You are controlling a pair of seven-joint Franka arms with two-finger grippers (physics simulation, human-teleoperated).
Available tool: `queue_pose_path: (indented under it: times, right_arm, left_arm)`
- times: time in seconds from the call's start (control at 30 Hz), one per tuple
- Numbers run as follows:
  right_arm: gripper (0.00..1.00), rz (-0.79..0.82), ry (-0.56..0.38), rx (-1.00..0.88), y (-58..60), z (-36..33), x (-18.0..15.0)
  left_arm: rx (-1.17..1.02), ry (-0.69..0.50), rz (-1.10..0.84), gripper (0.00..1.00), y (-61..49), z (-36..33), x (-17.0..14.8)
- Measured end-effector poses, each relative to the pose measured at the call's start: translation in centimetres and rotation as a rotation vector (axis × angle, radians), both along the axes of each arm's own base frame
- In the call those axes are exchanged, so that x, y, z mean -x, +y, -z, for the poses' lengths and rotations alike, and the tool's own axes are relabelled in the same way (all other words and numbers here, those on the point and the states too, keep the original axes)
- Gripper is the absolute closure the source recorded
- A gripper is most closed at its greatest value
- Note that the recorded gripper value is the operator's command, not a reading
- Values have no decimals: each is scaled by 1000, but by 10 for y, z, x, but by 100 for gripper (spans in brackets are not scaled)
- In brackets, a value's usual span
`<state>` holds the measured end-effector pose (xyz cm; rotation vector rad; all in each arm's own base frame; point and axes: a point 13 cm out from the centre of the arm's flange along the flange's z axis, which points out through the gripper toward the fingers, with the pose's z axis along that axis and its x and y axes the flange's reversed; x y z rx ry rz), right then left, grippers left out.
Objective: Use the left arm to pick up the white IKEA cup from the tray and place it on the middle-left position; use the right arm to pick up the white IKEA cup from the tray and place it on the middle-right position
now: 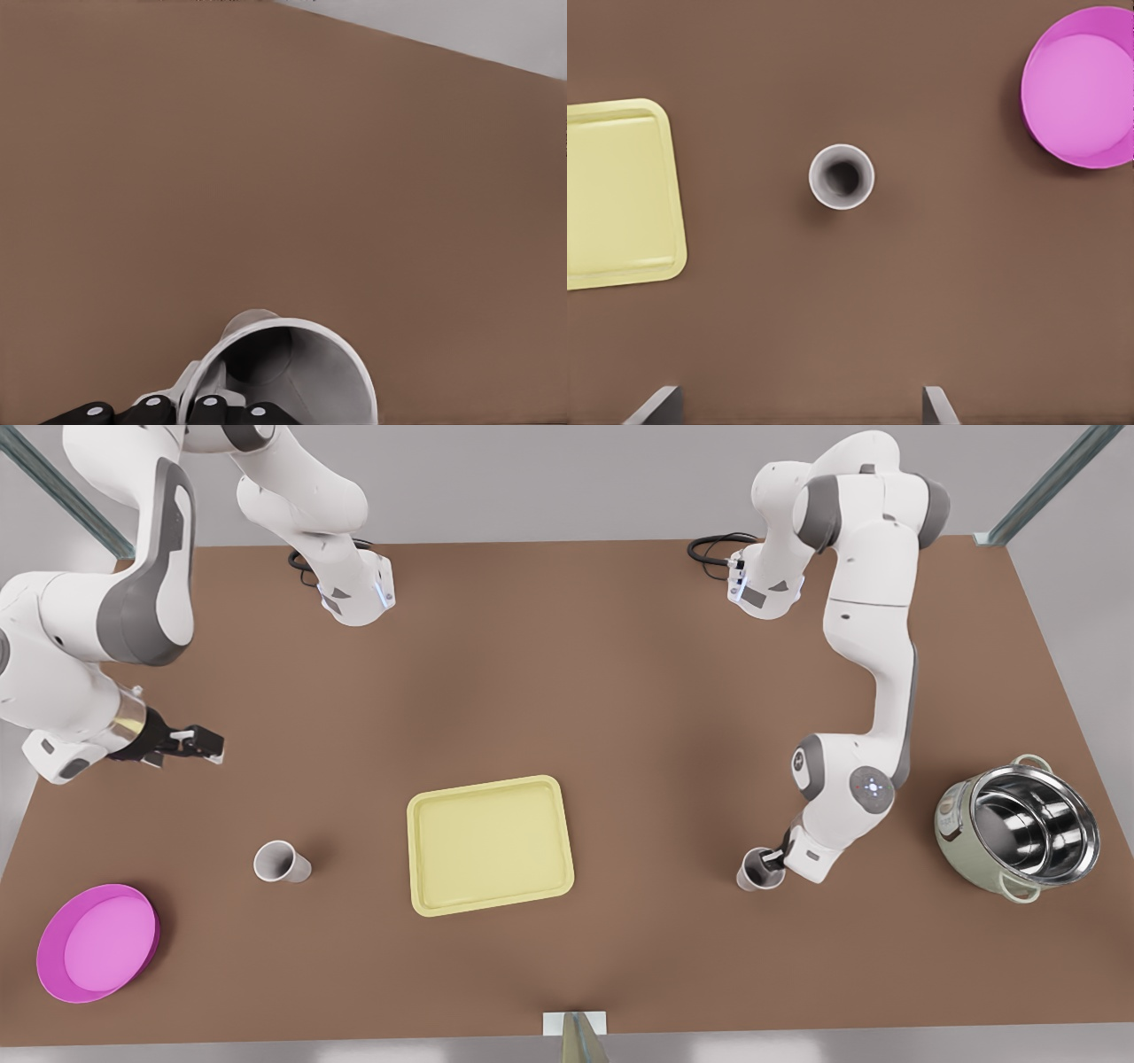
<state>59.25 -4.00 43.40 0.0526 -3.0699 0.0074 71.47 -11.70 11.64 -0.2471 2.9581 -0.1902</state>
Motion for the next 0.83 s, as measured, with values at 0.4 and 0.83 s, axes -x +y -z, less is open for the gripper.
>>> queue_pose_path:
  times: [0.4, 0.83]
  right_arm:
    - [0, 13, 6, 2, 1, -3, 2]
    - [0, 20, -8, 5, 2, -4, -2]
  left_arm:
    - [-85, -144, 315, 0, 10, -91, -36]
    - [-136, 83, 379, 0, 30, -314, 109]
